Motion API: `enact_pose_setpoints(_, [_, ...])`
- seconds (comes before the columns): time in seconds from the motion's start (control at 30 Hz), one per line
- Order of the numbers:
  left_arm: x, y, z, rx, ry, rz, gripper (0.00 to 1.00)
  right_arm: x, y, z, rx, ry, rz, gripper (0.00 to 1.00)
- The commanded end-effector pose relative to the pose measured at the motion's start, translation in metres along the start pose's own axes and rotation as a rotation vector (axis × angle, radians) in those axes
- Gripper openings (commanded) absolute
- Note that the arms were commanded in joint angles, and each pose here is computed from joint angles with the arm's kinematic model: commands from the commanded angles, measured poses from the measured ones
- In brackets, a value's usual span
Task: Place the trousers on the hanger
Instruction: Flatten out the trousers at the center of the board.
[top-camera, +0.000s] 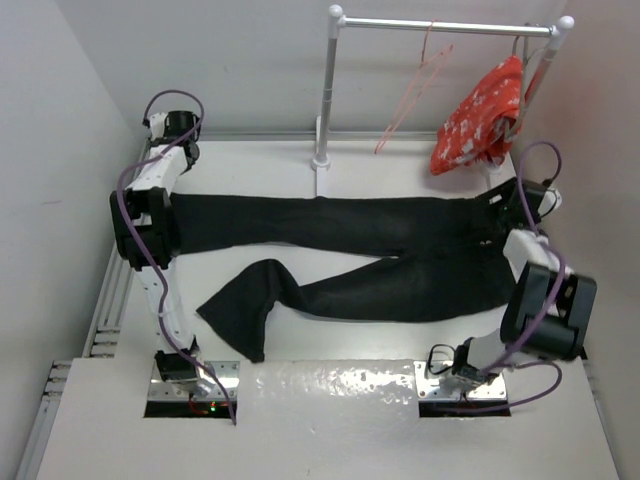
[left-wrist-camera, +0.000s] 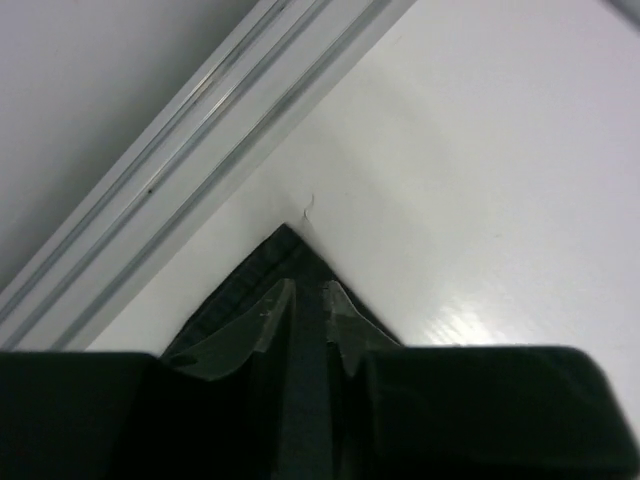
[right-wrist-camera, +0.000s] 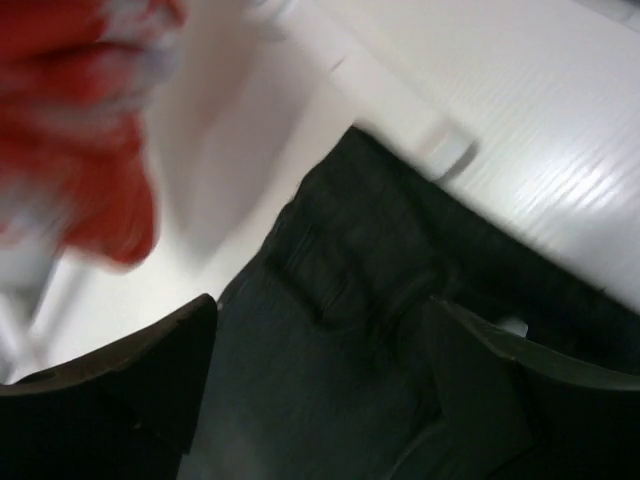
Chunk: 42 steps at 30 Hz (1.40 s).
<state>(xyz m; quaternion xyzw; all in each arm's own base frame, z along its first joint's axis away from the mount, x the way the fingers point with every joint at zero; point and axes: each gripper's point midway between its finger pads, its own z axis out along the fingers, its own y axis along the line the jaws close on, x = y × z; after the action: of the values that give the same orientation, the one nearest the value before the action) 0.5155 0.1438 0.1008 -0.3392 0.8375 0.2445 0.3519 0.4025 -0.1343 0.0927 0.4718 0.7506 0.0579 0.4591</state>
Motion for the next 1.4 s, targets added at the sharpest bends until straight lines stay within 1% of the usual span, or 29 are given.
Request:
enact_pose_setpoints(0.0, [-0.033, -0.016, -0.018, 0.092, -0.051, -0.058, 0.18, 0.018, 0.047, -0.044, -0.213, 0.016, -0.006, 0.76])
enact_pose_setpoints(0.07, [-0.046, -0.021, -0.039, 0.156, -0.084, -0.105, 0.26, 0.044, 0.061, -0.064, -0.284, 0.066, -0.057, 0.62])
enact_pose_setpoints(0.1, [-0.045, -0.024, -0.049, 0.178, -0.092, -0.109, 0.36, 0.076, 0.075, -0.081, -0.357, 0.13, -0.117, 0.38])
enact_pose_setpoints(0.13, [-0.033, -0.023, -0.053, 0.187, -0.073, -0.107, 0.37, 0.093, 0.081, -0.09, -0.393, 0.171, -0.146, 0.26])
enact_pose_setpoints(0.17, [-0.046, -0.023, -0.077, 0.242, -0.102, -0.137, 0.37, 0.11, 0.084, -0.099, -0.418, 0.213, -0.172, 0.17])
enact_pose_setpoints(0.2, [-0.021, -0.03, -0.088, 0.268, -0.08, -0.093, 0.34, 0.145, 0.09, -0.117, -0.482, 0.288, -0.246, 0.09])
enact_pose_setpoints(0.23, [-0.014, -0.034, -0.105, 0.298, -0.083, -0.086, 0.23, 0.159, 0.092, -0.125, -0.507, 0.315, -0.286, 0.08])
enact_pose_setpoints(0.27, [-0.02, -0.033, -0.14, 0.364, -0.11, -0.101, 0.15, 0.175, 0.083, -0.13, -0.493, 0.358, -0.329, 0.06])
enact_pose_setpoints(0.3, [-0.002, -0.051, -0.17, 0.448, -0.101, -0.058, 0.04, 0.192, 0.076, -0.137, -0.497, 0.396, -0.377, 0.03])
enact_pose_setpoints(0.33, [0.029, -0.054, -0.185, 0.497, -0.055, -0.011, 0.0, 0.199, 0.072, -0.146, -0.518, 0.433, -0.387, 0.0])
enact_pose_setpoints(0.37, [0.026, -0.048, -0.221, 0.569, -0.091, -0.015, 0.0, 0.205, 0.067, -0.15, -0.528, 0.456, -0.397, 0.0])
enact_pose_setpoints(0.4, [0.049, -0.059, -0.257, 0.653, -0.094, 0.045, 0.0, 0.213, 0.055, -0.154, -0.527, 0.478, -0.422, 0.0])
enact_pose_setpoints(0.43, [0.077, -0.053, -0.269, 0.671, -0.075, 0.091, 0.0, 0.211, 0.052, -0.163, -0.536, 0.481, -0.431, 0.0])
enact_pose_setpoints(0.47, [0.088, -0.045, -0.311, 0.759, -0.097, 0.11, 0.0, 0.212, 0.048, -0.168, -0.551, 0.49, -0.445, 0.0])
enact_pose_setpoints(0.57, [0.144, -0.013, -0.338, 0.867, -0.004, 0.108, 0.0, 0.211, 0.035, -0.18, -0.565, 0.478, -0.487, 0.0])
enact_pose_setpoints(0.6, [0.171, 0.0, -0.323, 0.837, 0.042, 0.124, 0.04, 0.211, 0.034, -0.182, -0.573, 0.477, -0.494, 0.0])
enact_pose_setpoints(0.63, [0.174, 0.017, -0.322, 0.822, 0.044, 0.07, 0.09, 0.212, 0.034, -0.184, -0.584, 0.478, -0.498, 0.0])
enact_pose_setpoints(0.67, [0.182, 0.027, -0.315, 0.791, 0.054, 0.068, 0.19, 0.215, 0.033, -0.186, -0.592, 0.499, -0.504, 0.0])
enact_pose_setpoints(0.77, [0.212, 0.056, -0.292, 0.652, 0.139, 0.077, 0.28, 0.22, 0.037, -0.192, -0.633, 0.525, -0.497, 0.01])
enact_pose_setpoints(0.87, [0.238, 0.068, -0.28, 0.549, 0.252, 0.028, 0.28, 0.215, 0.038, -0.193, -0.638, 0.498, -0.5, 0.01])
enact_pose_setpoints(0.97, [0.232, 0.082, -0.252, 0.456, 0.254, -0.043, 0.34, 0.215, 0.036, -0.194, -0.642, 0.492, -0.501, 0.01])
enact_pose_setpoints(1.0, [0.24, 0.091, -0.237, 0.426, 0.276, -0.02, 0.34, 0.215, 0.037, -0.196, -0.649, 0.489, -0.501, 0.02])
enact_pose_setpoints(1.03, [0.244, 0.088, -0.23, 0.45, 0.33, -0.052, 0.34, 0.215, 0.036, -0.196, -0.649, 0.491, -0.502, 0.02])
enact_pose_setpoints(1.07, [0.241, 0.099, -0.211, 0.403, 0.357, -0.115, 0.34, 0.216, 0.036, -0.196, -0.651, 0.495, -0.501, 0.02])
enact_pose_setpoints(1.2, [0.246, 0.109, -0.196, 0.306, 0.408, -0.111, 0.36, 0.218, 0.037, -0.198, -0.664, 0.505, -0.5, 0.02])
enact_pose_setpoints(1.23, [0.25, 0.117, -0.189, 0.263, 0.428, -0.125, 0.39, 0.218, 0.036, -0.199, -0.663, 0.508, -0.501, 0.02])
enact_pose_setpoints(1.3, [0.262, 0.122, -0.184, 0.224, 0.463, -0.137, 0.52, 0.218, 0.037, -0.2, -0.665, 0.51, -0.505, 0.02])
enact_pose_setpoints(1.33, [0.28, 0.123, -0.182, 0.229, 0.55, -0.149, 0.53, 0.217, 0.038, -0.201, -0.671, 0.506, -0.507, 0.02])
enact_pose_setpoints(1.37, [0.287, 0.123, -0.181, 0.229, 0.585, -0.15, 0.54, 0.216, 0.038, -0.201, -0.672, 0.5, -0.506, 0.02])
